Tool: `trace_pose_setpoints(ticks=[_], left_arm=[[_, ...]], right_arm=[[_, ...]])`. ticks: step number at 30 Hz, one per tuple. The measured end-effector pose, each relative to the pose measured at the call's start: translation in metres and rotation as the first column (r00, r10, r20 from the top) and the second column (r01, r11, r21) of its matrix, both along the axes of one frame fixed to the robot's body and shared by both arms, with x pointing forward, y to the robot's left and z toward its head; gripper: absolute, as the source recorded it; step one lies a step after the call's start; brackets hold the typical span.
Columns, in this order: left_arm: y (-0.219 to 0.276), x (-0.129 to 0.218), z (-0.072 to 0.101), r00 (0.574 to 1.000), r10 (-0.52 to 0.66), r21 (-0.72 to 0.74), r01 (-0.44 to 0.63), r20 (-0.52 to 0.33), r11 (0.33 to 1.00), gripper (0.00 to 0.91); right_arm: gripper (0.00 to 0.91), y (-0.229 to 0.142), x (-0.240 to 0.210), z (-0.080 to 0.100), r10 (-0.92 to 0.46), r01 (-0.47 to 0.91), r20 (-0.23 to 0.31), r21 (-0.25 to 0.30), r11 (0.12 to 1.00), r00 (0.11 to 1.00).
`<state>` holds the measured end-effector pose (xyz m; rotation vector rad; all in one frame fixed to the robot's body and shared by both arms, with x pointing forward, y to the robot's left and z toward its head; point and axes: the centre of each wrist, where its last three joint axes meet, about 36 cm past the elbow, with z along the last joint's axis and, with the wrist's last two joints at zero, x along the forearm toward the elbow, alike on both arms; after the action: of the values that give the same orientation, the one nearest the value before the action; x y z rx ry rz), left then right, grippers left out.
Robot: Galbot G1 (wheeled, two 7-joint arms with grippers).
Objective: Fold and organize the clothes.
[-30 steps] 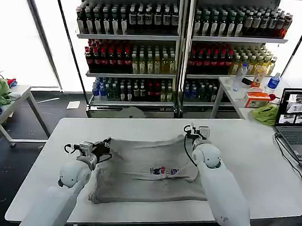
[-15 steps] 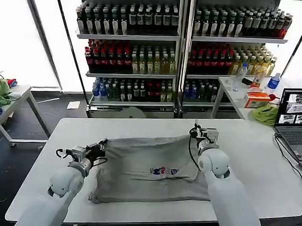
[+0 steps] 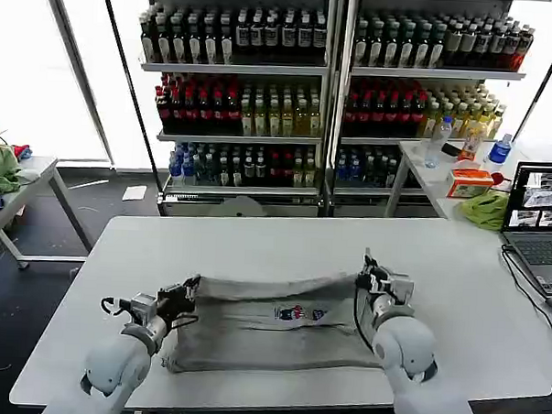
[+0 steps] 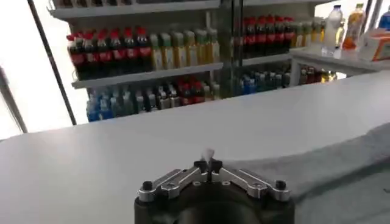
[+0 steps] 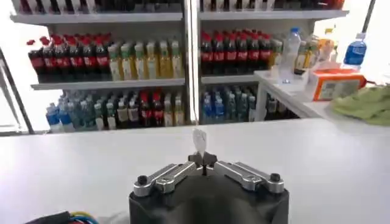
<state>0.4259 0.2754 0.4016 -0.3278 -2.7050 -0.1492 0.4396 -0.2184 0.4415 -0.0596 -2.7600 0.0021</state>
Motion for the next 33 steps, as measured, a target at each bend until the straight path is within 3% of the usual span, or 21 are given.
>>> trace_pose_setpoints(ticks=[10, 29, 30, 31, 32, 33], left_arm=[[0.003, -0.017, -0.008, 1.000, 0.009, -0.003, -0.009, -0.029, 1.000, 0.000], [0.008, -0.028, -0.009, 0.999, 0.009, 0.014, -0.008, -0.041, 1.000, 0.020], [0.007, -0.029, -0.009, 0.999, 0.006, 0.015, -0.005, -0.041, 1.000, 0.181], [0.007, -0.030, -0.010, 0.999, 0.004, 0.016, -0.003, -0.041, 1.000, 0.786], [0.007, -0.031, -0.010, 0.999, 0.003, 0.017, -0.002, -0.042, 1.000, 0.907], [0.006, -0.032, -0.011, 0.999, 0.003, 0.018, -0.003, -0.043, 1.000, 0.907]], right_arm=[[0.000, 0.002, -0.034, -0.026, -0.037, 0.034, -0.067, -0.044, 0.998, 0.997], [0.020, -0.002, -0.056, -0.044, -0.079, 0.067, -0.116, -0.103, 0.992, 0.990], [0.111, -0.001, -0.056, -0.045, -0.080, 0.067, -0.119, -0.104, 0.992, 0.990], [0.393, -0.001, -0.057, -0.046, -0.080, 0.067, -0.122, -0.106, 0.992, 0.989], [0.544, 0.000, -0.058, -0.046, -0.080, 0.067, -0.124, -0.107, 0.992, 0.989], [0.907, 0.000, -0.059, -0.047, -0.080, 0.067, -0.126, -0.108, 0.992, 0.989]])
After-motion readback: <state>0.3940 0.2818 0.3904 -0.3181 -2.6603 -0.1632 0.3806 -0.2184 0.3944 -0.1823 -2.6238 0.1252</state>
